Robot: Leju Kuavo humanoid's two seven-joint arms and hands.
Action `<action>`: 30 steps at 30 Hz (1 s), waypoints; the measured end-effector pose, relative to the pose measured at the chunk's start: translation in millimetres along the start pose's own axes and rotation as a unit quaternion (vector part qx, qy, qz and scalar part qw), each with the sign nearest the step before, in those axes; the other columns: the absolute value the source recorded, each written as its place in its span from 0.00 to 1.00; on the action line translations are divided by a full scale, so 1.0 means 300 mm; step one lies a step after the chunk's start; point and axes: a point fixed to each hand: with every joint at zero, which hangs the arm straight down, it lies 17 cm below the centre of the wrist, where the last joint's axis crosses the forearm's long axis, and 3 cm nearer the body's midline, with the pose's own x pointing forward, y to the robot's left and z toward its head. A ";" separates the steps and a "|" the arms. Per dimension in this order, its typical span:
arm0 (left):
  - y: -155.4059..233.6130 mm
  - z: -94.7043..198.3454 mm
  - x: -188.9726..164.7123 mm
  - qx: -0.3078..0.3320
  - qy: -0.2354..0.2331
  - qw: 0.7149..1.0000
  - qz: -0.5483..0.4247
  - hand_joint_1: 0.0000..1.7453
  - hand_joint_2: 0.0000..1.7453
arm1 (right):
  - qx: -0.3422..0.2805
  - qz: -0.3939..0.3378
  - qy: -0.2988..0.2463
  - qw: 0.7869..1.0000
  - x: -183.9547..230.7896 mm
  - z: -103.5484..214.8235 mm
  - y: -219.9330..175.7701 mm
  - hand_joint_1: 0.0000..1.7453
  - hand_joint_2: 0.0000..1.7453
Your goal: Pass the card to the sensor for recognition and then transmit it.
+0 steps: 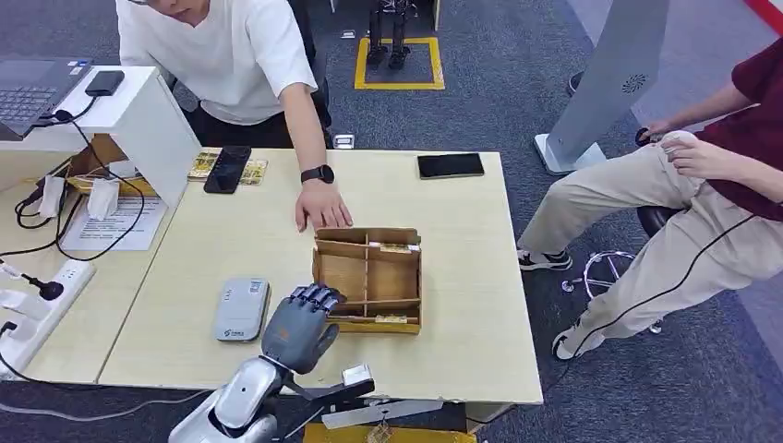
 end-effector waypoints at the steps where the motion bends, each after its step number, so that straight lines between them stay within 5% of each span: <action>1: 0.004 0.001 0.000 0.004 0.000 1.000 0.002 1.00 1.00 | 0.000 0.001 -0.001 1.000 0.001 0.000 0.000 0.00 1.00; 25: 0.031 0.019 0.018 0.034 -0.009 0.999 0.027 1.00 1.00 | -0.005 0.005 -0.004 1.000 0.004 0.001 -0.001 0.00 1.00; 30: 0.188 0.011 0.025 0.138 -0.002 0.981 0.138 1.00 1.00 | -0.012 0.004 -0.004 1.000 0.003 0.002 -0.008 0.00 1.00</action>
